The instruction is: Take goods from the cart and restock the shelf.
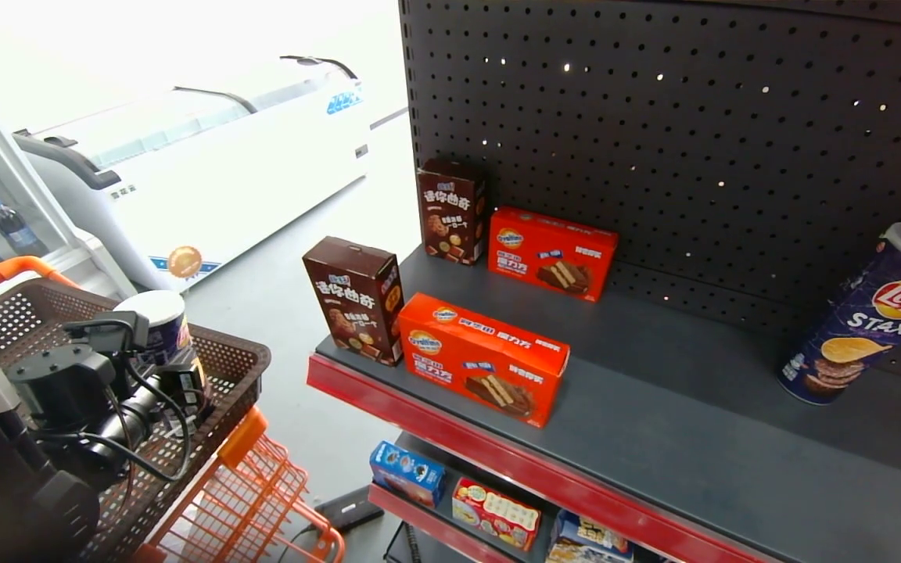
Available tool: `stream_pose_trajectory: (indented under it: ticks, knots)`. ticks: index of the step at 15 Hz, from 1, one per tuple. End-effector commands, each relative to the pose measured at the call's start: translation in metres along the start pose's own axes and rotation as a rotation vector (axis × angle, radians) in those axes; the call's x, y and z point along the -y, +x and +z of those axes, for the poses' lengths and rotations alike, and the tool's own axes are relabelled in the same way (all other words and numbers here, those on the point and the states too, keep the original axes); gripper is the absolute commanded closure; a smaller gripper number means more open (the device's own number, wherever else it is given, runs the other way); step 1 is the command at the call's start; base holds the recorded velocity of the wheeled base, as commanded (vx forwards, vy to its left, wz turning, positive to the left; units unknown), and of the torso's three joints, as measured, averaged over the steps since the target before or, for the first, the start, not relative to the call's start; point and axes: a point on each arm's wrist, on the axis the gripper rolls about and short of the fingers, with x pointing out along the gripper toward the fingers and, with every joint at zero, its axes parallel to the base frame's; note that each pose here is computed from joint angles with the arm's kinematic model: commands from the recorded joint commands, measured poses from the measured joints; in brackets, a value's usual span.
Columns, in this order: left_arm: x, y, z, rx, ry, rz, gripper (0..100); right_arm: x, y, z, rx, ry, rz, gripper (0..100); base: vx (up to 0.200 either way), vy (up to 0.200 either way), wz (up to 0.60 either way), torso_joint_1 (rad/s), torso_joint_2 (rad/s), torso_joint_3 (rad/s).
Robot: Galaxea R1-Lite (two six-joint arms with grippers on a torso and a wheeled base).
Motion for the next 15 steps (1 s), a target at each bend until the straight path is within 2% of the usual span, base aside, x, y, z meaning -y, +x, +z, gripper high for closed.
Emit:
stream_pose_trajectory:
  ticks: [1, 2, 4, 5, 7, 8, 10, 11, 13, 15]
  knots:
    - [0.0, -0.003, 0.011, 0.04, 0.0, 0.0, 100, 0.0, 0.0, 0.0, -0.001, 0.0, 0.0, 0, 0.0, 0.0, 0.0, 0.0, 0.0, 0.0]
    - [-0.001, -0.007, 0.024, 0.085, -0.003, -0.001, 100, 0.0, 0.0, 0.0, -0.001, 0.0, 0.0, 0, 0.0, 0.0, 0.0, 0.0, 0.0, 0.0]
    - [0.001, -0.015, 0.063, 0.226, -0.009, -0.033, 100, 0.0, 0.0, 0.0, -0.001, 0.0, 0.0, 0, 0.0, 0.0, 0.0, 0.0, 0.0, 0.0]
    - [0.002, -0.02, 0.081, 0.274, -0.007, -0.055, 100, 0.0, 0.0, 0.0, -0.001, 0.0, 0.0, 0, 0.0, 0.0, 0.0, 0.0, 0.0, 0.0]
    - [0.003, -0.032, 0.103, 0.275, 0.011, -0.084, 100, 0.0, 0.0, 0.0, -0.001, 0.0, 0.0, 0, 0.0, 0.0, 0.0, 0.0, 0.0, 0.0]
    - [0.003, -0.049, 0.123, 0.247, 0.021, -0.164, 100, 0.0, 0.0, 0.0, -0.001, 0.0, 0.0, 0, 0.0, 0.0, 0.0, 0.0, 0.0, 0.0]
    - [0.003, -0.076, 0.145, 0.205, 0.029, -0.282, 100, 0.0, 0.0, 0.0, -0.001, 0.0, 0.0, 0, 0.0, 0.0, 0.0, 0.0, 0.0, 0.0]
    - [0.003, -0.088, 0.151, 0.203, 0.031, -0.313, 100, 0.0, 0.0, 0.0, -0.001, 0.0, 0.0, 0, 0.0, 0.0, 0.0, 0.0, 0.0, 0.0]
    - [0.018, -0.111, 0.168, 0.247, 0.02, -0.412, 100, 0.0, 0.0, 0.0, -0.001, 0.0, 0.0, 0, 0.0, 0.0, 0.0, 0.0, 0.0, 0.0]
    - [0.029, -0.129, 0.185, 0.274, -0.003, -0.488, 100, 0.0, 0.0, 0.0, -0.001, 0.0, 0.0, 0, 0.0, 0.0, 0.0, 0.0, 0.0, 0.0]
